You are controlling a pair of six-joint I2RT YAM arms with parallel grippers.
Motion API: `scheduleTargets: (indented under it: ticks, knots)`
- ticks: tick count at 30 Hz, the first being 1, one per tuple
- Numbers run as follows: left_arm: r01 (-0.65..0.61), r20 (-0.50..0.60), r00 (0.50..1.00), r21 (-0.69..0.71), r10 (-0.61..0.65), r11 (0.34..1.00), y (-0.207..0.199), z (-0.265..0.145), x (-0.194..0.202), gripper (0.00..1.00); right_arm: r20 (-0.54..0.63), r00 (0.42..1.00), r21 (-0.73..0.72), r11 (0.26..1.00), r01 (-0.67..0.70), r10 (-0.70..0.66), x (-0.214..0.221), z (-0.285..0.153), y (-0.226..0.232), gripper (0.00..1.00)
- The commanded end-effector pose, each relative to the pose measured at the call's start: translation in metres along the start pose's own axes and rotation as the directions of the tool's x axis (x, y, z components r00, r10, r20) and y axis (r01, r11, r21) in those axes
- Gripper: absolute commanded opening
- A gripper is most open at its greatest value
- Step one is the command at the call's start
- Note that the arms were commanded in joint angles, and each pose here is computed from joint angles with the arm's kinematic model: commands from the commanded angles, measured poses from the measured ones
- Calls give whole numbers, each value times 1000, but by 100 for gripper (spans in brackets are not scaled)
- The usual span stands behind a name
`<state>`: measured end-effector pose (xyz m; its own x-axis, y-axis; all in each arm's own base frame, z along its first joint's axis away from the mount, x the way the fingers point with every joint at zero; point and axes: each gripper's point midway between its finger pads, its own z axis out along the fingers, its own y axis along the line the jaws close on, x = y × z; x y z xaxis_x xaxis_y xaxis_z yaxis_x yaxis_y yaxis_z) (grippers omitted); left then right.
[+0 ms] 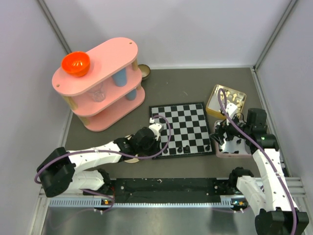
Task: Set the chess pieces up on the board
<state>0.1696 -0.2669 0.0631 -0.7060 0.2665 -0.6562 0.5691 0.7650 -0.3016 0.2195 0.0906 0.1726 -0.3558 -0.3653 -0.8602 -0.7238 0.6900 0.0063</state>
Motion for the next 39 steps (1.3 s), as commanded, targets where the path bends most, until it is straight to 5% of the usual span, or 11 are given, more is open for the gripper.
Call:
scheduleTargets:
  ticks: [1, 13, 29, 39]
  knots:
    - [7, 28, 1000, -9, -7, 1000, 1, 4, -3, 7, 33, 999, 23, 1000, 16, -17, -8, -3, -4, 84]
    - [16, 36, 999, -14, -15, 1000, 1, 2, -5, 35, 31, 999, 25, 1000, 14, -14, -6, -2, -4, 84]
    - [21, 77, 997, -35, -19, 999, 3, -15, -16, 50, 32, 999, 21, 1000, 15, -16, -5, -3, -3, 84]
    - [-14, 199, 980, 25, 9, 1000, -20, -52, -67, 65, -52, 999, 27, 999, -16, 17, 7, -6, -5, 88]
